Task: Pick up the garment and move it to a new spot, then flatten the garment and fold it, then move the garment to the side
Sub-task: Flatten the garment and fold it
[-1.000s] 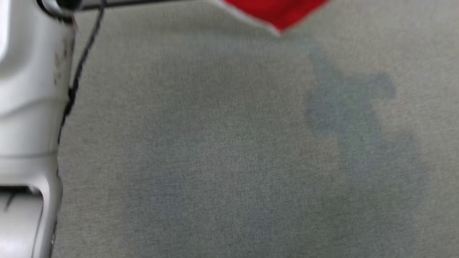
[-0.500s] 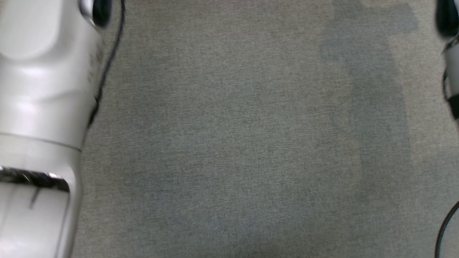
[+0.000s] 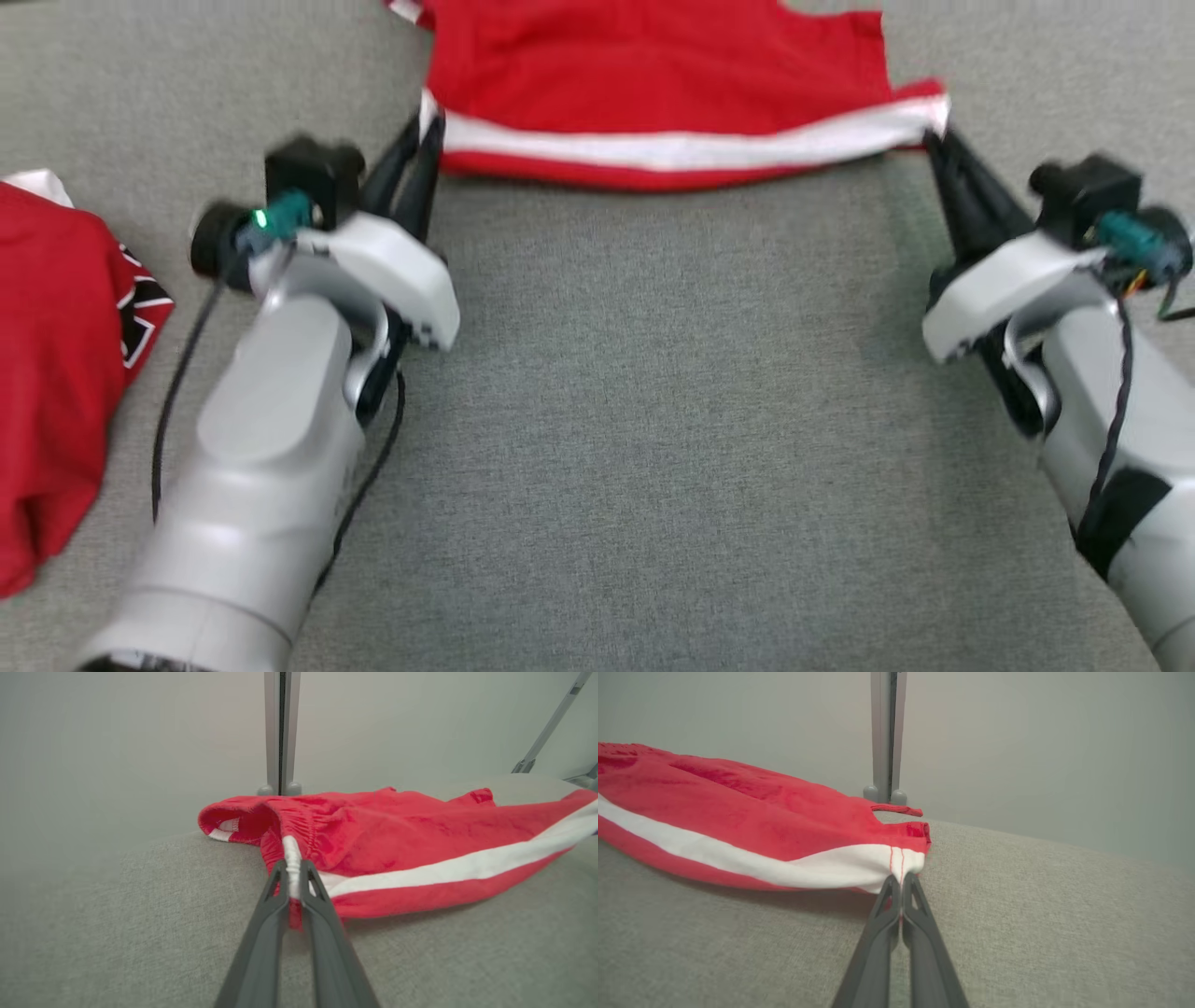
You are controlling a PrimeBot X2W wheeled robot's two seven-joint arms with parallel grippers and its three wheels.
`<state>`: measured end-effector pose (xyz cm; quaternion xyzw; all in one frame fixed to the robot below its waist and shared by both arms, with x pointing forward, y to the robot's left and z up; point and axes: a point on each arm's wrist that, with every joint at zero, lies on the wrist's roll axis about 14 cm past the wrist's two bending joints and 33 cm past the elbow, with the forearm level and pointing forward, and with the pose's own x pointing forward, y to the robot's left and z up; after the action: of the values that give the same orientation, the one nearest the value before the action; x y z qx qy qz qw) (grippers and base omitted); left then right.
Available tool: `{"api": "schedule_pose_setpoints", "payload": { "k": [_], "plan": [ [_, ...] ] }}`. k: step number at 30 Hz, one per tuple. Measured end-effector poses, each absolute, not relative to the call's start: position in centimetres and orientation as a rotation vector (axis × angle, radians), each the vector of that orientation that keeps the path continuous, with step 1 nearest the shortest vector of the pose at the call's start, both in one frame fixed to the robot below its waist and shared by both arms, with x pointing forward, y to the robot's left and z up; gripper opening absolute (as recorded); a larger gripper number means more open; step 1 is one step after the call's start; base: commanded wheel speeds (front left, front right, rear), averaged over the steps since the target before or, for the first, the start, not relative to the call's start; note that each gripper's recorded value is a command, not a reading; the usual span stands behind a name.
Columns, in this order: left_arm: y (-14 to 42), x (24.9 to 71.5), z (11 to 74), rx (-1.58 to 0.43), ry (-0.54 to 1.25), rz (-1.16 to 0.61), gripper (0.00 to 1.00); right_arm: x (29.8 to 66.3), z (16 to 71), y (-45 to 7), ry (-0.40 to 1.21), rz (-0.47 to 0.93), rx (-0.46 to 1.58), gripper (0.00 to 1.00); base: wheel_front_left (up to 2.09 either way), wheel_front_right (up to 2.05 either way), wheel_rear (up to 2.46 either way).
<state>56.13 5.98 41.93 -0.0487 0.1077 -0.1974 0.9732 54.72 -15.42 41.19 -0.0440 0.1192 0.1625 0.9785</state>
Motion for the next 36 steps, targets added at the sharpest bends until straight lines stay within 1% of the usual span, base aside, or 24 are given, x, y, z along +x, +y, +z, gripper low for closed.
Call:
{"api": "schedule_pose_setpoints", "payload": {
  "k": [10, 14, 17, 21, 25, 30, 31, 33, 36],
  "plan": [
    [6.6, 49.4, 40.5, -0.056, 0.299, -0.408, 0.00, 48.8, 40.5, -15.6, 0.342, 0.383, -0.119, 0.00, 0.00, 0.00, 0.00],
    [6.1, 47.0, 40.6, -0.036, 0.307, -0.436, 0.00, 46.9, 40.5, -16.5, 0.381, 0.377, -0.128, 0.00, 0.00, 0.00, 0.00],
    [5.3, 44.6, 40.9, -0.017, 0.303, -0.473, 0.00, 44.9, 40.3, -17.3, 0.431, 0.377, -0.140, 0.00, 0.00, 0.00, 0.00],
    [4.2, 42.3, 41.5, -0.026, 0.287, -0.509, 0.00, 42.9, 40.2, -18.3, 0.483, 0.364, -0.109, 0.00, 0.00, 0.00, 0.00],
    [3.7, 40.4, 42.1, -0.045, 0.271, -0.528, 0.00, 41.4, 41.0, -19.4, 0.508, 0.362, -0.110, 0.00, 0.00, 0.00, 0.00],
    [3.7, 38.4, 42.7, -0.065, 0.255, -0.544, 0.00, 38.4, 40.5, -20.8, 0.587, 0.368, -0.118, 0.00, 0.00, 0.00, 0.00],
    [3.7, 38.4, 42.7, -0.065, 0.255, -0.544, 0.00, 38.4, 40.5, -20.8, 0.587, 0.368, -0.118, 0.00, 0.00, 0.00, 0.00],
    [3.6, 37.0, 42.7, -0.065, 0.253, -0.563, 0.00, 36.6, 40.3, -21.3, 0.624, 0.367, -0.093, 0.00, 0.00, 0.00, 0.00],
    [3.5, 36.2, 42.7, -0.064, 0.254, -0.579, 0.00, 35.7, 40.4, -21.7, 0.641, 0.368, -0.080, 0.00, 0.00, 0.00, 0.00]
  ]
}}
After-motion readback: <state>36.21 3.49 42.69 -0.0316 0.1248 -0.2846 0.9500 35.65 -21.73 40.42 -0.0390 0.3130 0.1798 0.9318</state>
